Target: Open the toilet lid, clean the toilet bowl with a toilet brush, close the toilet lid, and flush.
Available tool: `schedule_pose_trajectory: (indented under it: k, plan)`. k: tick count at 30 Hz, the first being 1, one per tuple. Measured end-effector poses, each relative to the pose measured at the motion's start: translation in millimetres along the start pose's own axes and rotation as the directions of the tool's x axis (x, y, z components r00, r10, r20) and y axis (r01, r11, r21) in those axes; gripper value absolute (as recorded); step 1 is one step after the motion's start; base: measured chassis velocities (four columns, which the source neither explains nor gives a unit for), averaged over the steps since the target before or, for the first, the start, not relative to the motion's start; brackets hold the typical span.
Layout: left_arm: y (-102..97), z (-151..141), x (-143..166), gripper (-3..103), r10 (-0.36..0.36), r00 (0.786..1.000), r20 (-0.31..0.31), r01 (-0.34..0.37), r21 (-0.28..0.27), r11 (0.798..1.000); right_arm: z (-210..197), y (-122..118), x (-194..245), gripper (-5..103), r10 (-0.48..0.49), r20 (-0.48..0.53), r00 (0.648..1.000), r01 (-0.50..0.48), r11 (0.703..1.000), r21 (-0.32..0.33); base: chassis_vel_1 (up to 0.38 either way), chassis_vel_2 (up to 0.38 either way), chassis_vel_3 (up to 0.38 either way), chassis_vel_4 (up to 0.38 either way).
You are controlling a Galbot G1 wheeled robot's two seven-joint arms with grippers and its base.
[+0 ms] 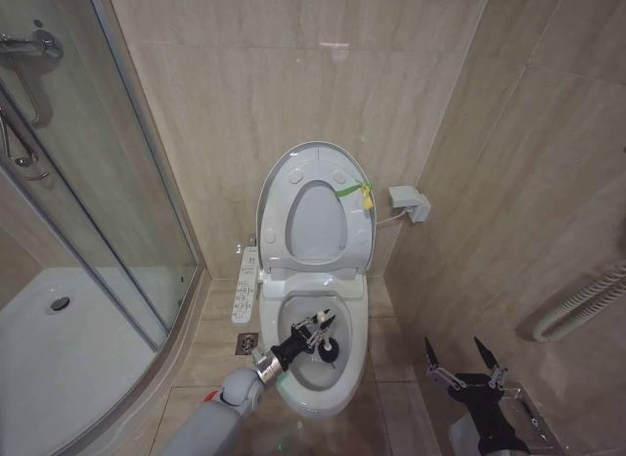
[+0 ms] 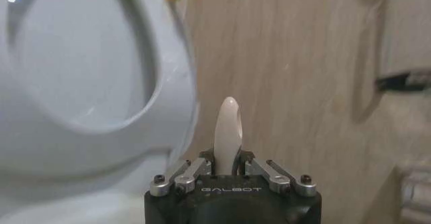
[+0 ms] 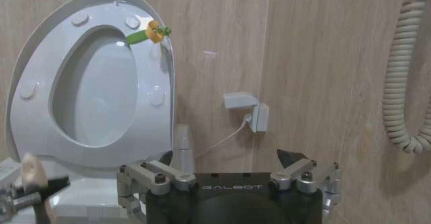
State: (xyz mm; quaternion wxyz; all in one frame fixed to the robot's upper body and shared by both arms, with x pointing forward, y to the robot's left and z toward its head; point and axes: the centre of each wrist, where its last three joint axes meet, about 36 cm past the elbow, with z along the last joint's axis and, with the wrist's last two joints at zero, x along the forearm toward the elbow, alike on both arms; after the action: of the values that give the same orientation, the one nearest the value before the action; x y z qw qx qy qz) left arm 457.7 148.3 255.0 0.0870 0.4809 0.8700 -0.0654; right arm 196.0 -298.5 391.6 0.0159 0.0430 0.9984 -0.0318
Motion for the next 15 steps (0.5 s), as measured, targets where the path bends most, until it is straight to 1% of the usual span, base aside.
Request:
schedule_pose_trajectory:
  k: [2, 5, 8, 9, 10, 11, 13, 15]
  plan:
    - [-9.7, -8, 2, 23, 0.017, 1.000, 0.010, -0.017, 0.008, 1.000, 0, 0, 0, 100, 0.000, 0.000, 1.000, 0.000, 1.000, 0.000, 0.000, 0.000, 0.000, 0.000]
    - [-13.0, -5, 8, 23, 0.022, 1.000, 0.000, -0.022, 0.013, 1.000, 0, 0, 0, 100, 0.000, 0.000, 1.000, 0.000, 1.000, 0.000, 0.000, 0.000, 0.000, 0.000]
    - [-8.6, 18, 20, 22, 0.018, 0.999, -0.031, -0.017, 0.022, 1.000, 0, 0, 0, 100, 0.000, 0.000, 1.000, 0.000, 1.000, 0.000, 0.000, 0.000, 0.000, 0.000]
    - [-8.6, 18, 20, 22, 0.018, 0.999, -0.031, -0.017, 0.022, 1.000, 0, 0, 0, 100, 0.000, 0.000, 1.000, 0.000, 1.000, 0.000, 0.000, 0.000, 0.000, 0.000]
    - [-7.3, 23, 21, 22, 0.020, 0.999, -0.040, -0.019, 0.027, 0.999, 0, 0, 0, 100, 0.000, 0.000, 1.000, 0.000, 1.000, 0.000, 0.000, 0.000, 0.000, 0.000]
    - [-4.8, 37, 24, 22, 0.026, 0.998, -0.062, -0.024, 0.038, 0.999, 0, 0, 0, 100, 0.000, 0.000, 1.000, 0.000, 1.000, 0.000, 0.000, 0.000, 0.000, 0.000]
    - [-3.9, 41, 25, 22, 0.028, 0.997, -0.071, -0.025, 0.041, 0.999, 0, 0, 0, 100, 0.000, 0.000, 1.000, 0.000, 1.000, 0.000, 0.000, 0.000, 0.000, 0.000]
    - [-1.6, 53, 28, 23, 0.033, 0.995, -0.096, -0.029, 0.048, 0.998, 0, 0, 0, 100, 0.000, 0.000, 1.000, 0.000, 1.000, 0.000, 0.000, 0.000, 0.000, 0.000]
